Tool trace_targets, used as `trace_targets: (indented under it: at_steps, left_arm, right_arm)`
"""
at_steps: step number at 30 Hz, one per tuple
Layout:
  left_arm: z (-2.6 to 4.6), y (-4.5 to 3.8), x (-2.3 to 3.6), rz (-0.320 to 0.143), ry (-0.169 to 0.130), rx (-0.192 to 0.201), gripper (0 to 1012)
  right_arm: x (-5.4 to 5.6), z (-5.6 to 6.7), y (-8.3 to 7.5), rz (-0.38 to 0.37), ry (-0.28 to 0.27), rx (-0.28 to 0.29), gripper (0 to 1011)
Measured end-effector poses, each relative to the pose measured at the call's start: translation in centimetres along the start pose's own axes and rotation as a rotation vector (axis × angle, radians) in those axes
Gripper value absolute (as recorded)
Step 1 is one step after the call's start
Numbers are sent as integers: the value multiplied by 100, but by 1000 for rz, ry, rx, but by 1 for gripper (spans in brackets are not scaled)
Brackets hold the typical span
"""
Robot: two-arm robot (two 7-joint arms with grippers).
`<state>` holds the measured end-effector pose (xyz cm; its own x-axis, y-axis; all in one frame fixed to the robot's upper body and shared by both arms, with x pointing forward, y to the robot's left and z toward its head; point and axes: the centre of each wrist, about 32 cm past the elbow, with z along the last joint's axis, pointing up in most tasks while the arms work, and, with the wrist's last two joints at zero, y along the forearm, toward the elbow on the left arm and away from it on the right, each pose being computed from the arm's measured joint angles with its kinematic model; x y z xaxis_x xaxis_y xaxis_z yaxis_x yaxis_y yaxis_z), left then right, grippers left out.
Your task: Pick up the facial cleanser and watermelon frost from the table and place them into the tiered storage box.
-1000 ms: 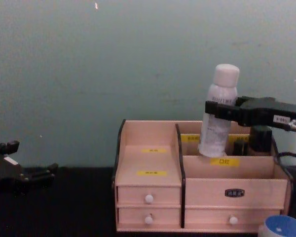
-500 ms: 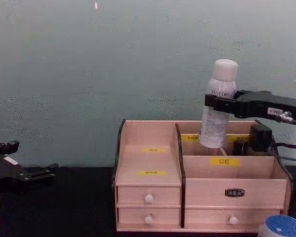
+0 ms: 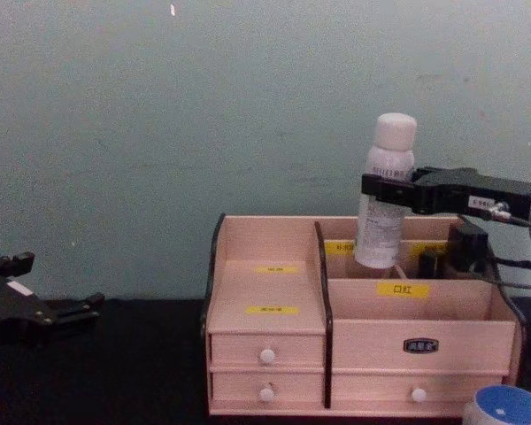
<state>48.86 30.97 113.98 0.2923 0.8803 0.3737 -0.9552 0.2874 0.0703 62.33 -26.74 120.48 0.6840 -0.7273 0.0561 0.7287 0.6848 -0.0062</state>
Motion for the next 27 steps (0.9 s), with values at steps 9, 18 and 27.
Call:
trace_targets:
  at_steps: [9, 18, 27]
  left_arm:
    - [0, 0, 0, 0, 0, 0, 1001]
    - [0, 0, 0, 0, 0, 0, 1001]
    - [0, 0, 0, 0, 0, 0, 1001]
  right_arm:
    - [-13, -33, 32, 10, 5, -12, 589]
    - [-20, -88, 54, 20, 13, -37, 589]
    - [-26, -132, 67, 29, 17, -59, 589]
